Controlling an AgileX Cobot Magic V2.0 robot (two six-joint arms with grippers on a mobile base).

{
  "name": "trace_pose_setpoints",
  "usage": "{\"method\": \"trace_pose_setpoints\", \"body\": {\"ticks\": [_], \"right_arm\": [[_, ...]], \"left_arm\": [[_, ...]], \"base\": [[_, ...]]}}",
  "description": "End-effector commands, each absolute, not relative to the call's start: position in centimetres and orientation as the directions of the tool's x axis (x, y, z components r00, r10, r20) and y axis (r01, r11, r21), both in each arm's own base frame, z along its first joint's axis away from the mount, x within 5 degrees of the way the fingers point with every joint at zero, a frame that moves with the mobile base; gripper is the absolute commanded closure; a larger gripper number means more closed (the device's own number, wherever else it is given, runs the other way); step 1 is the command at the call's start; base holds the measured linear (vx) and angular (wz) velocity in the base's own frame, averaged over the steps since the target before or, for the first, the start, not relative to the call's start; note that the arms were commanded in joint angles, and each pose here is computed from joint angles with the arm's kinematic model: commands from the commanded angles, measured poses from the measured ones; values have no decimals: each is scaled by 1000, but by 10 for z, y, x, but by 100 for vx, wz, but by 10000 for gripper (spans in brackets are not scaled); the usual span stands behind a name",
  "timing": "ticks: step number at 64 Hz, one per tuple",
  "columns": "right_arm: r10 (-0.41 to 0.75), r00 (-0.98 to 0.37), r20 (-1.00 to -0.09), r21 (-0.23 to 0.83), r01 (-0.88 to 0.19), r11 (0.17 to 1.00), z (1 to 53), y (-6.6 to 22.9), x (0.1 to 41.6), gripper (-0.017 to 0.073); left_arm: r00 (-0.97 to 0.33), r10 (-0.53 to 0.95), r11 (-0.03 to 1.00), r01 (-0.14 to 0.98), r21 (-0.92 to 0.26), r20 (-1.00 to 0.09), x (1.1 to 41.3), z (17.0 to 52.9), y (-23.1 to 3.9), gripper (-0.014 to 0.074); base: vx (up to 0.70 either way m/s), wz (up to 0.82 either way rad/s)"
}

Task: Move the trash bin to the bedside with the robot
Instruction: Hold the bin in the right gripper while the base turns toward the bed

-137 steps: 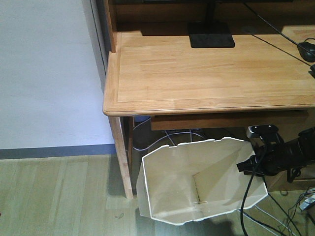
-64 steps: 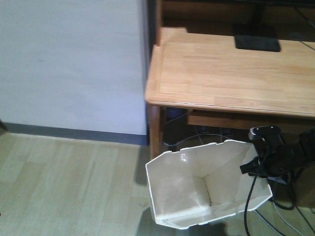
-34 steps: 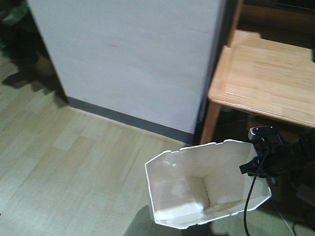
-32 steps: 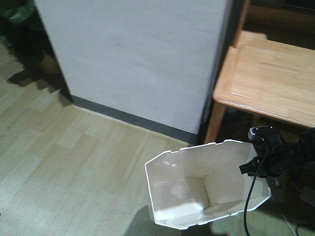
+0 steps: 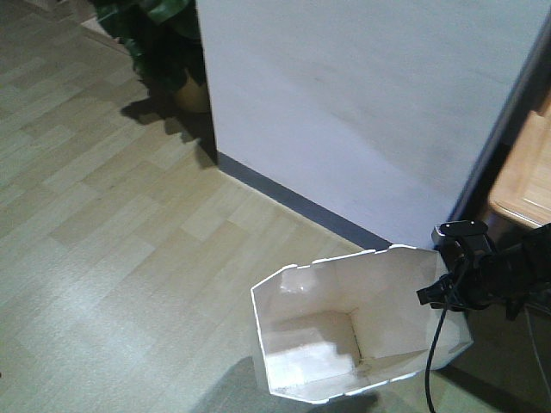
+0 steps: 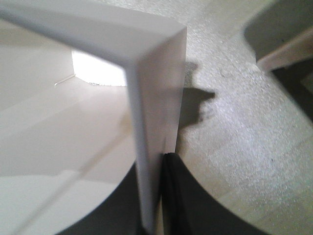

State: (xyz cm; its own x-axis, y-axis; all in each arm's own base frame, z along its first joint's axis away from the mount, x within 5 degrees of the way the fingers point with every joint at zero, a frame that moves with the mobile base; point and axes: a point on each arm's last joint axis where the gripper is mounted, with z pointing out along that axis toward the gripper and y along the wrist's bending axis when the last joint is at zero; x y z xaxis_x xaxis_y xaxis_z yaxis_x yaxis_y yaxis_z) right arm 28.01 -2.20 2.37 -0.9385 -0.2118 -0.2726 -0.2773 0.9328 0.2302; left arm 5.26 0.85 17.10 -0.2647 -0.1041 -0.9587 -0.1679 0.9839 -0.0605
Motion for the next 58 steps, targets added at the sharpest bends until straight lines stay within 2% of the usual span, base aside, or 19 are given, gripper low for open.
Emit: {"method": "trace_pose_setpoints", "body": {"ticks": [1,33,58], "right_arm": [[-158,-922,-354,344,-285,895,48,-12,289,562],[-158,-922,-354,344,-285,895,48,-12,289,562],[-158,-922,-354,344,-285,895,48,-12,289,562]], "left_arm": [[-191,-99,985,-159,-69,-977,53,176,8,600],[-191,-99,985,-159,-69,-977,53,176,8,600],[-191,-99,985,-159,-69,-977,53,176,8,600]], "base": [[7,37],[10,39],[16,61]]}}
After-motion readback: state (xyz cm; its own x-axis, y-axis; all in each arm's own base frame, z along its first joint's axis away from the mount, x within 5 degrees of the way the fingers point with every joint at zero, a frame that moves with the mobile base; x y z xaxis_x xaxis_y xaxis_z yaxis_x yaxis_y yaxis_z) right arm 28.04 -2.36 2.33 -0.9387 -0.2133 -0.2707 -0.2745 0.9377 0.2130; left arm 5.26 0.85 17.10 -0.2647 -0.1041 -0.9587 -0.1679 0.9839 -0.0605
